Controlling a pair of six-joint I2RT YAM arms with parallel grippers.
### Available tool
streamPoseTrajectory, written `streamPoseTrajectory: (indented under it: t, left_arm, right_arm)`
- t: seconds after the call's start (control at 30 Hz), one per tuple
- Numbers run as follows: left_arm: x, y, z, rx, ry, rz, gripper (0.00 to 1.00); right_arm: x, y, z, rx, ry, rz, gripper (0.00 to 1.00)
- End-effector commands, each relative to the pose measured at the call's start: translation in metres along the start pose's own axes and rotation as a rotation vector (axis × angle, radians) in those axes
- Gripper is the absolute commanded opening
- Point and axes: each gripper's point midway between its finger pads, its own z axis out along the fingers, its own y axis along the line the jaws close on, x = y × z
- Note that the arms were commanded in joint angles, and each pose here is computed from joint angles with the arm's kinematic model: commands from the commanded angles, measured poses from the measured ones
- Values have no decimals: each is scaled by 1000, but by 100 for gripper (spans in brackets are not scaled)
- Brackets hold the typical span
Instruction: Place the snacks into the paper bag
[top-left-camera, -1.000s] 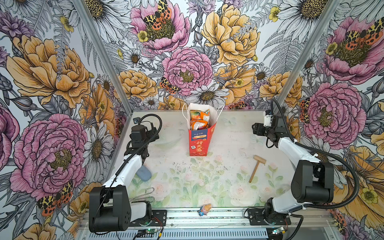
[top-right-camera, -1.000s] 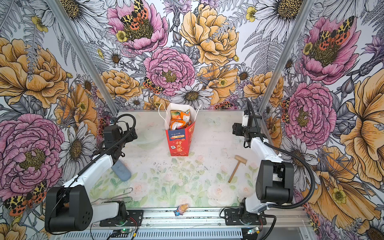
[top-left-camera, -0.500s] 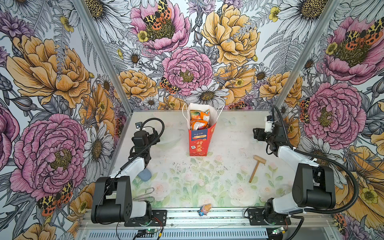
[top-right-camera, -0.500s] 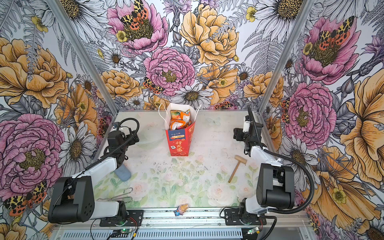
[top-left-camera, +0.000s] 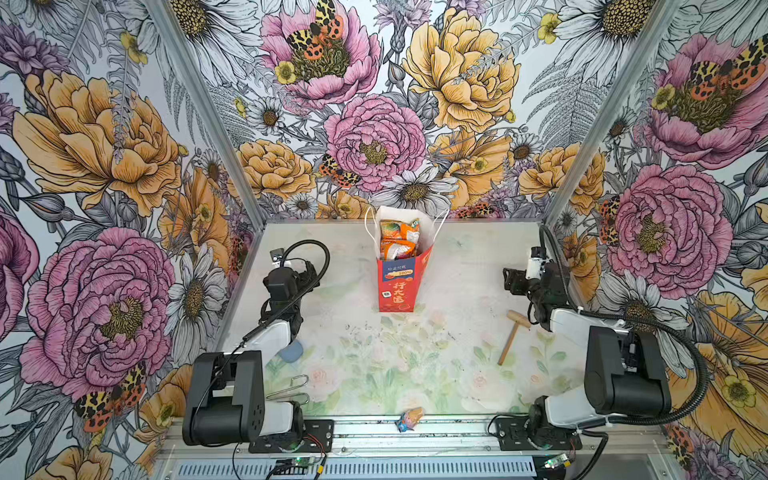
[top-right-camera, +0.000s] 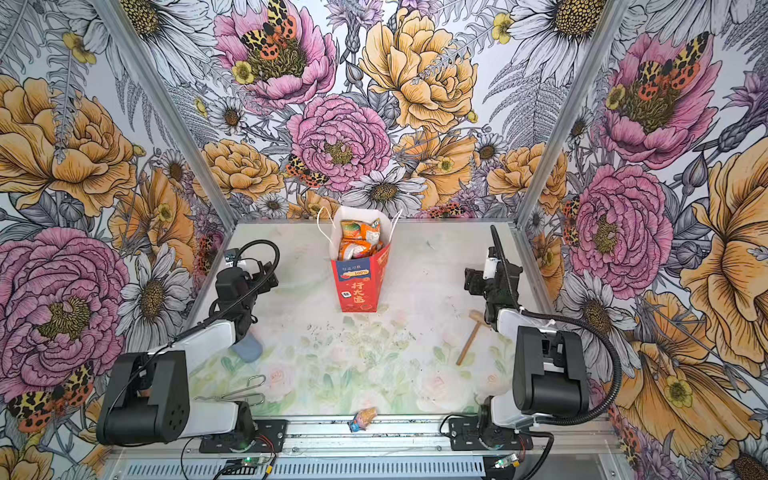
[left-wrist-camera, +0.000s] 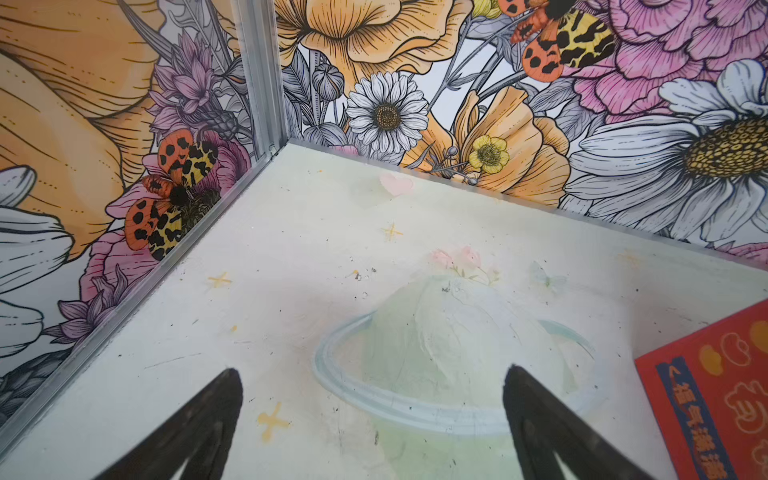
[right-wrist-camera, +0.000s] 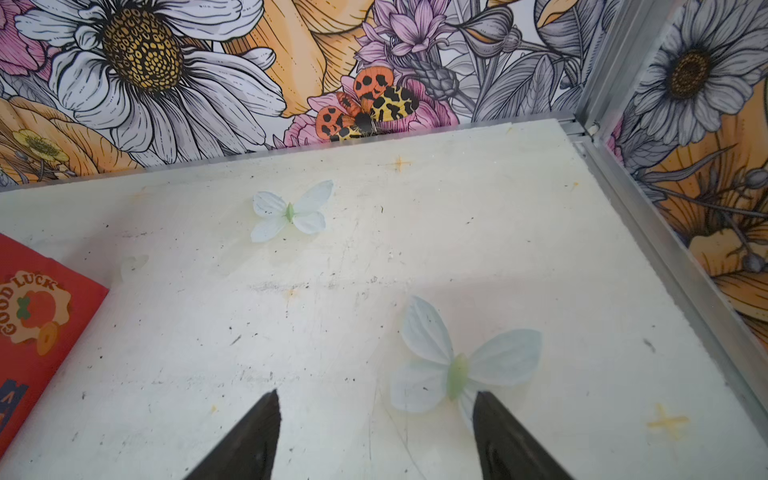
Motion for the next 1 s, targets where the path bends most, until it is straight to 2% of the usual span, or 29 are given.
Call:
streamPoseTrajectory:
  t: [0.0,0.33,0.57,0.97]
  left_arm:
    - [-6,10,-4,-27,-49,6,99]
    - [9,11,2,-4,-82,23,99]
    - [13,9,5,8,-97,29,99]
    - [22,-4,6,49,-117,73,99]
  right_arm:
    - [-10,-3,-4,18,-86,-2,75]
    - [-2,-1,1,42,-99,-23,75]
    - [3,14,0,106,-128,-130,75]
    - [11,5,-7,160,-188,-115,75]
